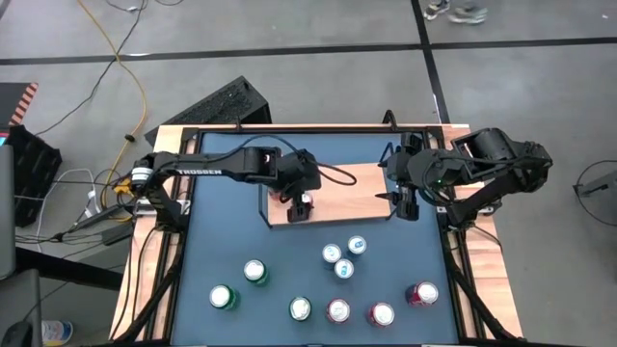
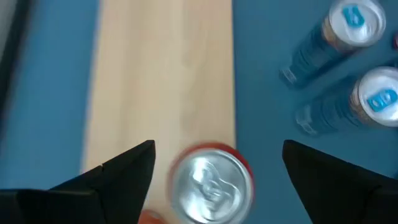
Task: Place canned beverage on shelf
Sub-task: Put the orange soda can on the shelf aligned with other orange soda cans
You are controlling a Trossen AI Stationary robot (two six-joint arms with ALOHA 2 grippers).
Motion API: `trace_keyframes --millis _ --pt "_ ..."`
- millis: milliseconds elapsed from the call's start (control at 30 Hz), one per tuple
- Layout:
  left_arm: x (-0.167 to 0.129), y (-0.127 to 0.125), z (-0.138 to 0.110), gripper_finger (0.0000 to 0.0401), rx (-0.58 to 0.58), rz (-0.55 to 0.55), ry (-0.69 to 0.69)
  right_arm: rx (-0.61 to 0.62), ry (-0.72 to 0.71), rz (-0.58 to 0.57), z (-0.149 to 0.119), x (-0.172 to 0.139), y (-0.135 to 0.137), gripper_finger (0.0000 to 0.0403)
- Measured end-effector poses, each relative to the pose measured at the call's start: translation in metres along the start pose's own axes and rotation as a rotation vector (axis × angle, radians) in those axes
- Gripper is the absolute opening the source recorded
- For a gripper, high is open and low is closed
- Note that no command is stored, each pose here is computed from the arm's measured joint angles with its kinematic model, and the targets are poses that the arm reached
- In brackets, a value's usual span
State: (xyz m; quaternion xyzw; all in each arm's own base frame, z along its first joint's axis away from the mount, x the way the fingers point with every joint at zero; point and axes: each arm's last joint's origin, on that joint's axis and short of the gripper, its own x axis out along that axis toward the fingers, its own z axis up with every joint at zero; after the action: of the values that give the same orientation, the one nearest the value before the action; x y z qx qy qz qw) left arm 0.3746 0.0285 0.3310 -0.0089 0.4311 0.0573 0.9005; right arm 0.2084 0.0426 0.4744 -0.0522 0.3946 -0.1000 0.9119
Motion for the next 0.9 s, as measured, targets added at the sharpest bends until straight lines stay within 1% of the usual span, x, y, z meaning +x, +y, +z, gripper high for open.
trace_keyframes --millis 67,167,367,400,533,667,800,900 --pt "-0.003 0.000 0.003 0.0352 0.016 0.023 -0.011 -0.005 0.000 0.000 0.000 0.000 0.000 0.0324" --pt "-0.001 0.000 0.000 0.0358 0.035 0.026 0.018 -0.007 0.001 0.000 0.000 0.000 0.000 0.0324" --pt "0.009 -0.002 -0.011 0.0357 0.163 -0.017 0.079 -0.013 0.016 -0.003 -0.002 0.000 0.000 0.0324" --pt "0.010 -0.003 -0.012 0.0357 0.171 -0.019 0.084 -0.014 0.017 -0.003 -0.002 0.000 0.000 0.0324" --pt "0.013 -0.003 -0.017 0.0357 0.169 -0.018 0.102 -0.015 0.021 -0.004 -0.002 0.000 0.000 0.0324" --pt "0.019 -0.002 -0.022 0.0356 0.196 -0.003 0.120 -0.017 0.024 -0.004 -0.002 0.000 0.000 0.0324" --pt "0.028 -0.003 -0.031 0.0356 0.193 -0.040 0.139 -0.017 0.025 -0.005 -0.003 0.000 -0.001 0.0324" --pt "0.035 -0.004 -0.038 0.0356 0.170 -0.042 0.153 -0.017 0.026 -0.005 -0.003 0.000 -0.001 0.0324"
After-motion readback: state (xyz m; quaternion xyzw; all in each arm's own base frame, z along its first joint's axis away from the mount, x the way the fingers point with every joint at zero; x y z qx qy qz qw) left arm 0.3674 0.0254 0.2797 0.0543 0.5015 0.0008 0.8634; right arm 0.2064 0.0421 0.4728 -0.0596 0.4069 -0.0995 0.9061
